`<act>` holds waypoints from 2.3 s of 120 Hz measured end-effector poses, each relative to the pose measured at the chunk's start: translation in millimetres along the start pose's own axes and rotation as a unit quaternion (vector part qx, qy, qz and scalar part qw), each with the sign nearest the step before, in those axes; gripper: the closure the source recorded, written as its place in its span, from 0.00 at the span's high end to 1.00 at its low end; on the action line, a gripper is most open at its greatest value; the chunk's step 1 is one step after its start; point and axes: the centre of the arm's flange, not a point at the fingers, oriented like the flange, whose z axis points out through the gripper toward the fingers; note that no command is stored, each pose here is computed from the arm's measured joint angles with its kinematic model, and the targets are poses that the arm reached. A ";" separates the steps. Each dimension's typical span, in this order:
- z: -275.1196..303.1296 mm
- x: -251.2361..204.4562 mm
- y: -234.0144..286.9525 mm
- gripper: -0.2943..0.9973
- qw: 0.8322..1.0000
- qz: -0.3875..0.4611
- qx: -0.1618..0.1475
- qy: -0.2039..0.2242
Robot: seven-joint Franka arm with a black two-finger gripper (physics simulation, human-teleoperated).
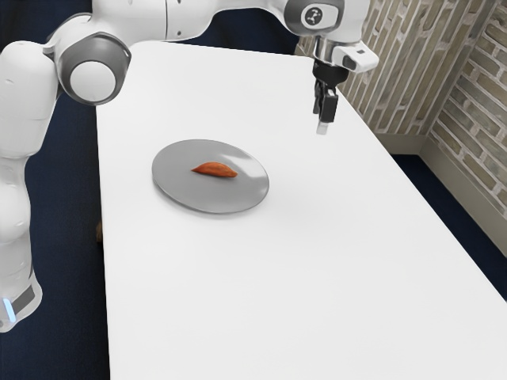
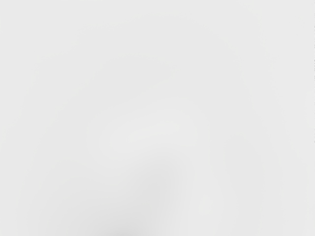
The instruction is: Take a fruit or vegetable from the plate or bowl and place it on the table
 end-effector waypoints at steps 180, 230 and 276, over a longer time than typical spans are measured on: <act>58.1 -195.5 -22.4 0.77 0.986 -0.113 0.001 -0.122; 76.0 -227.1 -45.9 0.77 0.984 -0.131 0.004 -0.122; 109.5 -250.6 -76.2 0.77 0.981 -0.155 0.008 -0.116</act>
